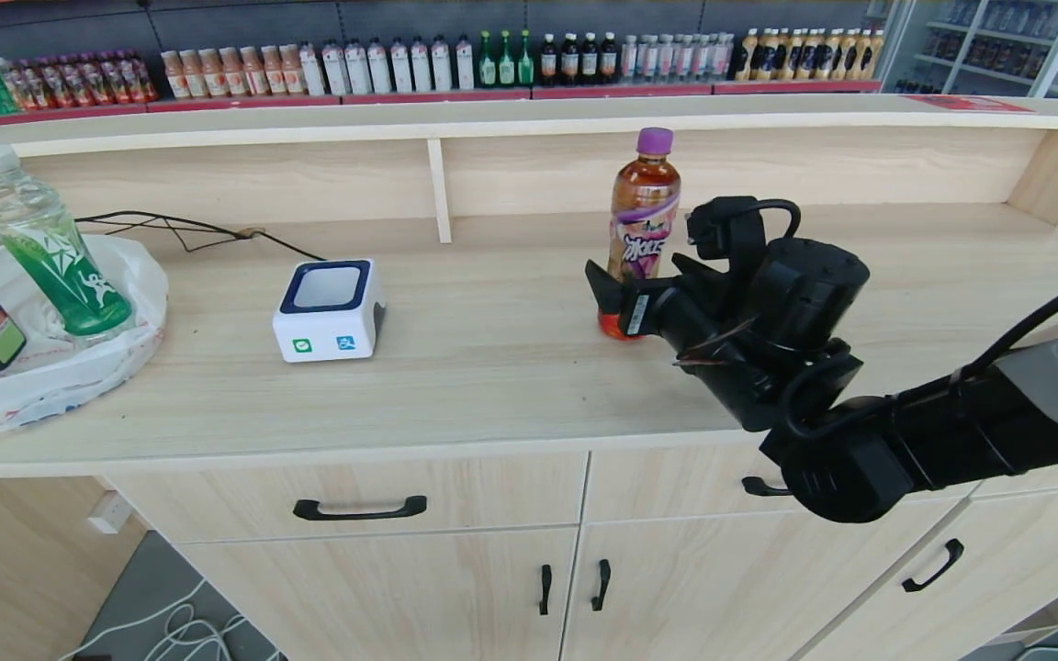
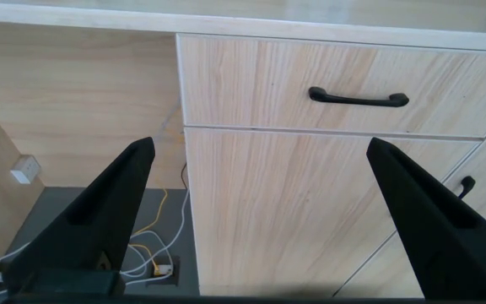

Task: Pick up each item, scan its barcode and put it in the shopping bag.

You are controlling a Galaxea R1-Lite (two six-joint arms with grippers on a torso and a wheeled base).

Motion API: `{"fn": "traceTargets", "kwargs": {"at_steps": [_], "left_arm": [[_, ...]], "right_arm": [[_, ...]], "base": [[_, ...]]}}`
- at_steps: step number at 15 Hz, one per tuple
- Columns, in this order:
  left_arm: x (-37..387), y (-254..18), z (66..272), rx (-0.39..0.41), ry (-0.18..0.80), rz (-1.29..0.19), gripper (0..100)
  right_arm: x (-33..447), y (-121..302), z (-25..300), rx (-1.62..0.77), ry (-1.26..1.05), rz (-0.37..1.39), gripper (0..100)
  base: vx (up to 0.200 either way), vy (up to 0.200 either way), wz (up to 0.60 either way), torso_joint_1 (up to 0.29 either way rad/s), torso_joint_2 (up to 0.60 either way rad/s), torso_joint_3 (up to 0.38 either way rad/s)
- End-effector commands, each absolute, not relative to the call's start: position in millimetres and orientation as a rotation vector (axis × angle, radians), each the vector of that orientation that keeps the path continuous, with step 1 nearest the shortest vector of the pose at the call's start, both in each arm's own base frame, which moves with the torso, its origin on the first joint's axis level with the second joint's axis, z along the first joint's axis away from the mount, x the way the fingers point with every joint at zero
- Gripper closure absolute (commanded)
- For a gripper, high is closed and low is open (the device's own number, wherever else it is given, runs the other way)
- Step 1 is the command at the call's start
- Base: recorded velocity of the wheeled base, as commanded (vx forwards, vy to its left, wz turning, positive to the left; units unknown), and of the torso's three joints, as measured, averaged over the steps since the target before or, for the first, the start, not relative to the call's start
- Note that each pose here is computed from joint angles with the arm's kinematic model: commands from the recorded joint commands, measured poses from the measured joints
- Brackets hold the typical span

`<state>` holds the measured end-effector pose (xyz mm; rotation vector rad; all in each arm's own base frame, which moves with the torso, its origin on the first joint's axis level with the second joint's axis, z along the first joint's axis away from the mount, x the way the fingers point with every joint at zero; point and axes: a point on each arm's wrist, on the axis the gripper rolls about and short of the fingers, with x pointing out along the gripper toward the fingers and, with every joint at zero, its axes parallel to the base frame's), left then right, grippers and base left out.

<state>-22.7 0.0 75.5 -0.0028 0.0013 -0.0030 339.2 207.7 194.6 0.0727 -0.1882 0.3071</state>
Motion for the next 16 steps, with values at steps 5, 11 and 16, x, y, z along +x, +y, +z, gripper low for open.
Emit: {"fn": "traceTargets", "kwargs": {"at_steps": [5,11,16], "left_arm": [[-22.7,0.0,75.5,-0.003,0.002,-0.003,0],[-22.7,0.0,75.5,-0.003,0.002,-0.003,0],[-22.7,0.0,75.5,-0.003,0.002,-0.003,0]], "right_arm": [[363.7,223.7,200.8,0.085,-0.208,0.31,0],[381.3,231.7,201.1,0.09,-0.211,0.309,0],[382.8,229.4,201.9,0.095,-0.213,0.303,0]], "base": [[0.0,0.0,0.0,0.0,0.0,0.0],[0.0,0.0,0.0,0.0,0.0,0.0],[0.0,0.0,0.0,0.0,0.0,0.0]]}}
